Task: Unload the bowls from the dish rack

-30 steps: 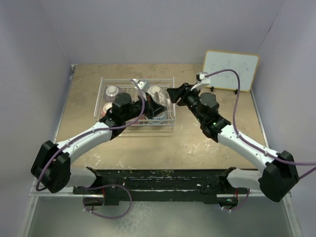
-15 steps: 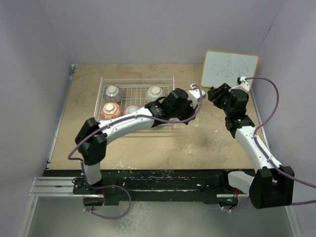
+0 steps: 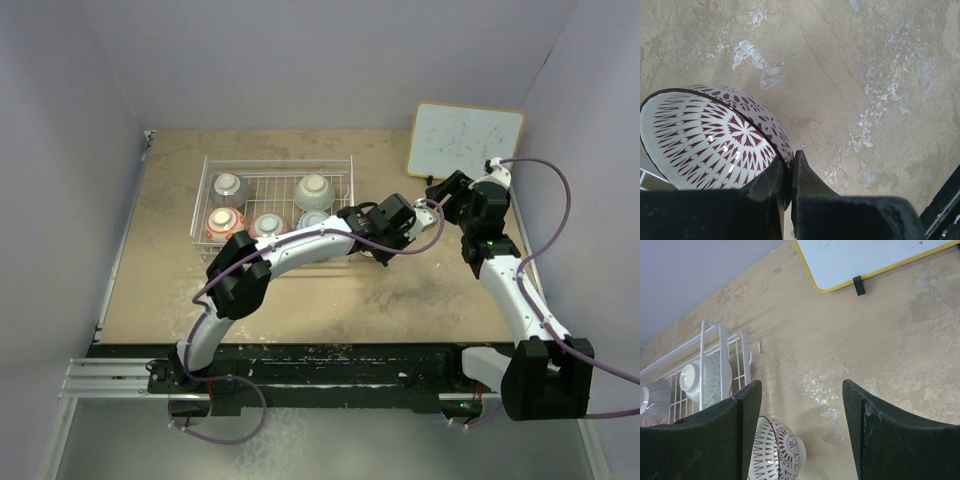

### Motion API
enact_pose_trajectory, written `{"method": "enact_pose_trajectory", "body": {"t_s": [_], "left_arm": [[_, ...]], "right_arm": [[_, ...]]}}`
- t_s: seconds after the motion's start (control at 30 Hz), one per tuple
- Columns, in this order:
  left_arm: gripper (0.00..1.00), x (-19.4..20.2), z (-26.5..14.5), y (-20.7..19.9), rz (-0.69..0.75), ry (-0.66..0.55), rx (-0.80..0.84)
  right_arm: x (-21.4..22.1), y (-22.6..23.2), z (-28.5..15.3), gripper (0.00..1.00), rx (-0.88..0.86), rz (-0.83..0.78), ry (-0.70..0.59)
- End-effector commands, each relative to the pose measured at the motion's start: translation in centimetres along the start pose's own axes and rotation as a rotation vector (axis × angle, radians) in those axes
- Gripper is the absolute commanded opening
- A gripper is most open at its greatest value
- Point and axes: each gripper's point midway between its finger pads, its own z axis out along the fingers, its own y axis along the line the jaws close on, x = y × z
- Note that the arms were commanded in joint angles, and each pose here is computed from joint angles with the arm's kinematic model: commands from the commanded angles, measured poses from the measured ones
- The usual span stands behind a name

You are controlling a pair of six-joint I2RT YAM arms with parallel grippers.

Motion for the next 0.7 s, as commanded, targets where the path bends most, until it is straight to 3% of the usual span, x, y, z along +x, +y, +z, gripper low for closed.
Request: {"method": "enact_pose_trajectory", "body": {"t_s": [0.0,0.37,0.47,0.67], "left_arm": [[0.0,-2.1,-0.4,0.3,0.083,-0.018,-0.03],[0.0,1.0,2.3,0.1,0.198,0.124,-0.071],[0.21,1.5,2.4,0.4,0.222,0.145,-0.11],[0.49,0.8,1.7,0.2,0.207,0.123,-0.111]], "right_arm": [[-1.0,-0.7,0.1,0.68,0.023,-0.04,-0.025],[-0.6,-3.2,0.7,0.7,0.038,-0.009,0.0],[-0.7,-3.3,0.7,0.7,0.039,-0.01,-0.003],[-0.8,-3.5,0.6,0.7,0.051,-0.023,-0.007]]}}
